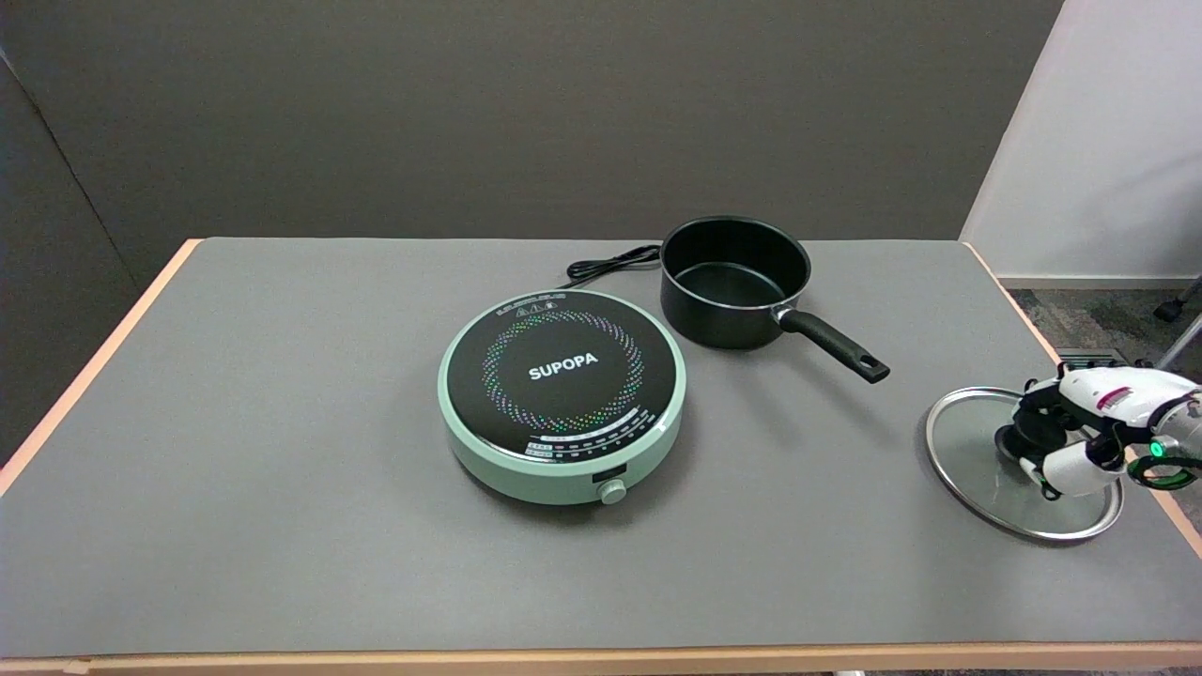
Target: Pick up the pot lid.
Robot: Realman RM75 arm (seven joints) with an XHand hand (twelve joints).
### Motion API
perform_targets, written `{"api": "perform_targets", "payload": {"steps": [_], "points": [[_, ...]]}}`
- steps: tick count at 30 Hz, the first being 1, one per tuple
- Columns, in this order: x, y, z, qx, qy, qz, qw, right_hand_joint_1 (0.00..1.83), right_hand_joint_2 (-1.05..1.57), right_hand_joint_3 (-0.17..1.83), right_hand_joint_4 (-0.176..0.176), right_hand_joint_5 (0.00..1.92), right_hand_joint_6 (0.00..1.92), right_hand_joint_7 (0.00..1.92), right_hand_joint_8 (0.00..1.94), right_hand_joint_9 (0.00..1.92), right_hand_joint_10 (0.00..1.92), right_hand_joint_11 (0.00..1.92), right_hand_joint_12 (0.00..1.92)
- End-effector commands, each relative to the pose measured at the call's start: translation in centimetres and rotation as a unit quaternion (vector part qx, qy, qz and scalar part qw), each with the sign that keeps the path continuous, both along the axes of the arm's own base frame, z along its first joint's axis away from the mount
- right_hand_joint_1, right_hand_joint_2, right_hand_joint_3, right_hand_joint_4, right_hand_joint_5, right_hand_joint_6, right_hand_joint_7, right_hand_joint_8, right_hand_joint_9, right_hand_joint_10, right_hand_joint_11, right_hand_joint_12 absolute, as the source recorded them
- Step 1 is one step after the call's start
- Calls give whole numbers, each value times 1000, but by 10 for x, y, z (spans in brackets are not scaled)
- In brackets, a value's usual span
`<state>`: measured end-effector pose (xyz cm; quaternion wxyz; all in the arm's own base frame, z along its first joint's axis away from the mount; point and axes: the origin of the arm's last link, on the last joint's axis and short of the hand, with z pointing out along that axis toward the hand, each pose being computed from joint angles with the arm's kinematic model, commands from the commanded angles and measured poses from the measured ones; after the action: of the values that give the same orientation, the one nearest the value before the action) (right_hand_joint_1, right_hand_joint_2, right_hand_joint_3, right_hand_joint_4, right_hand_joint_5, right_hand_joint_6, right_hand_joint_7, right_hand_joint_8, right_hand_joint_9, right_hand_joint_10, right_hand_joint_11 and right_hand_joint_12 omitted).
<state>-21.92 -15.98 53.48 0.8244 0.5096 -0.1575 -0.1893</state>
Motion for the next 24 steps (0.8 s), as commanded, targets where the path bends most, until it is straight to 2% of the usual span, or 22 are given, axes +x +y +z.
{"api": "perform_targets", "payload": {"steps": [1,2,5,6,7,10,13,14,15,16,18,20,21,24], "points": [[-1,-11,-2,29,37,-13,999,788,778,738,70,640,574,671,669,645,613,396,603],[-1,-12,-3,32,40,-14,999,776,809,713,73,633,653,644,808,610,756,406,607],[-3,-14,-3,38,45,-18,998,766,840,717,84,599,815,589,1026,567,996,413,645],[-4,-15,-3,39,45,-19,998,824,1108,341,149,628,1337,588,1065,572,1040,405,692],[-4,-16,-3,40,46,-20,998,841,1194,221,169,634,1503,586,1093,572,1072,404,715],[-5,-17,-2,43,46,-21,998,836,1204,221,161,621,1527,579,1200,581,1212,406,819],[-6,-19,-3,51,51,-19,997,837,1201,233,160,620,1537,599,1290,577,1463,223,1270],[-7,-19,-3,51,51,-19,997,1072,1254,156,-5,554,1527,676,1583,580,1595,45,1493],[-8,-20,-3,51,50,-18,997,1106,1238,179,-31,549,1520,699,1601,562,1626,5,1618],[-8,-21,-4,53,49,-17,997,1079,1322,70,-46,492,1591,667,1659,532,1633,1,1556],[-10,-23,-4,54,45,-14,997,1118,1239,166,-49,535,1538,725,1562,559,1711,-1,1703],[-12,-24,-5,55,43,-13,997,1113,1281,96,-53,513,1572,722,1562,520,1753,4,1655],[-13,-25,-5,55,42,-14,998,1129,1230,162,-56,538,1542,752,1514,561,1768,-1,1740],[-13,-27,-6,55,40,-11,998,1138,1219,164,-65,546,1536,776,1475,572,1783,-1,1765]]}}
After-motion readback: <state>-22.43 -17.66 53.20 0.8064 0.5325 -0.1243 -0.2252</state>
